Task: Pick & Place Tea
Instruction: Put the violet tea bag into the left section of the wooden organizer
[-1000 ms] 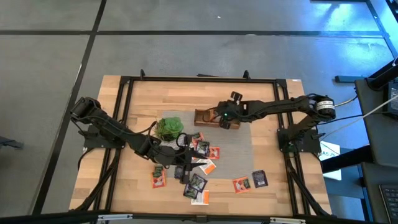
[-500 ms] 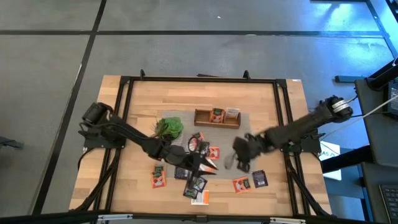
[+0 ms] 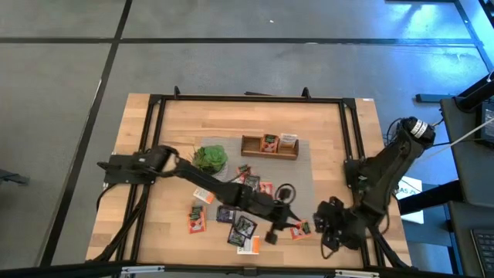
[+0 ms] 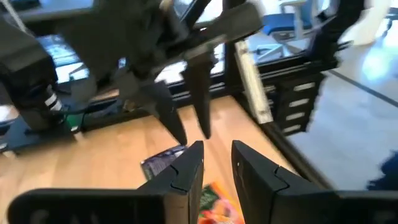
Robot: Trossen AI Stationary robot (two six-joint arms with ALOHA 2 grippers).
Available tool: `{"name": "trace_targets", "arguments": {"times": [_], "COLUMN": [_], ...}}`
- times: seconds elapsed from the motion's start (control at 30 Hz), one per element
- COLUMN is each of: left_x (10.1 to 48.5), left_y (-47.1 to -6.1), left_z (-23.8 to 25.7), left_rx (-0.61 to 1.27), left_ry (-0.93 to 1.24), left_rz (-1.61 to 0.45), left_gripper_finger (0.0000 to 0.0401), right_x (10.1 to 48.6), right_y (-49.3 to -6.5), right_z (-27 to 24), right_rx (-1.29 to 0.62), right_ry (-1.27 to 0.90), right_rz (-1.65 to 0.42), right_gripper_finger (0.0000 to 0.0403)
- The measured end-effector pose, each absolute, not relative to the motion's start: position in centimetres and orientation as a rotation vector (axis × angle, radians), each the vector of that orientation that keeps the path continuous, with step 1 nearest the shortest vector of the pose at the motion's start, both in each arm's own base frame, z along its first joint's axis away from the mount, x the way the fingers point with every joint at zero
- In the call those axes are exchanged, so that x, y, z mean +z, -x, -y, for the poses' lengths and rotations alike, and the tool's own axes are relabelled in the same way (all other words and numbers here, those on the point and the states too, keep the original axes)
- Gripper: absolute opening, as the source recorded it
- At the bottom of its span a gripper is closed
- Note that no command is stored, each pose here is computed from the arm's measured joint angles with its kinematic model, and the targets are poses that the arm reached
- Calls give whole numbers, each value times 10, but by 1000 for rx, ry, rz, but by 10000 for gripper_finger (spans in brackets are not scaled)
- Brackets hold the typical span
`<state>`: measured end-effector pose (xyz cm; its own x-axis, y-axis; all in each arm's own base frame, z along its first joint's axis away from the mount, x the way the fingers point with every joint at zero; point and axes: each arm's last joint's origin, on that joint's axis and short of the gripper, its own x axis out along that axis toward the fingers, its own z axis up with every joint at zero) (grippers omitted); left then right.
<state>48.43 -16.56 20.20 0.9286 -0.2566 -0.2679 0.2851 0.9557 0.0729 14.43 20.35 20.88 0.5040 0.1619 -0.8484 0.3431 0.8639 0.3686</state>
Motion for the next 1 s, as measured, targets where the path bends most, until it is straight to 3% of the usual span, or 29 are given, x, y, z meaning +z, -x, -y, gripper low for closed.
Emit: {"name": "trace_targets", "arguments": {"times": [0.17, 0.43, 0.73, 1.0], "left_x": [174, 139, 135, 135], "left_y": [-517, -539, -540, -540], "left_z": [167, 155, 147, 147], "left_rx": [-291, -242, -293, -296], "left_ry": [-65, -25, 28, 27], "left_rz": [-264, -310, -359, -360], "left_gripper_finger": [80, 79, 77, 81], "right_x": [205, 191, 166, 143], "right_y": [-121, -115, -114, -118], "right_z": [-207, -214, -212, -209], "right_rx": [-214, -161, -194, -232], "right_ry": [-540, -227, 55, 68], "right_rz": [-1035, -922, -1056, -1229], "right_gripper_finger": [123, 123, 123, 123]}}
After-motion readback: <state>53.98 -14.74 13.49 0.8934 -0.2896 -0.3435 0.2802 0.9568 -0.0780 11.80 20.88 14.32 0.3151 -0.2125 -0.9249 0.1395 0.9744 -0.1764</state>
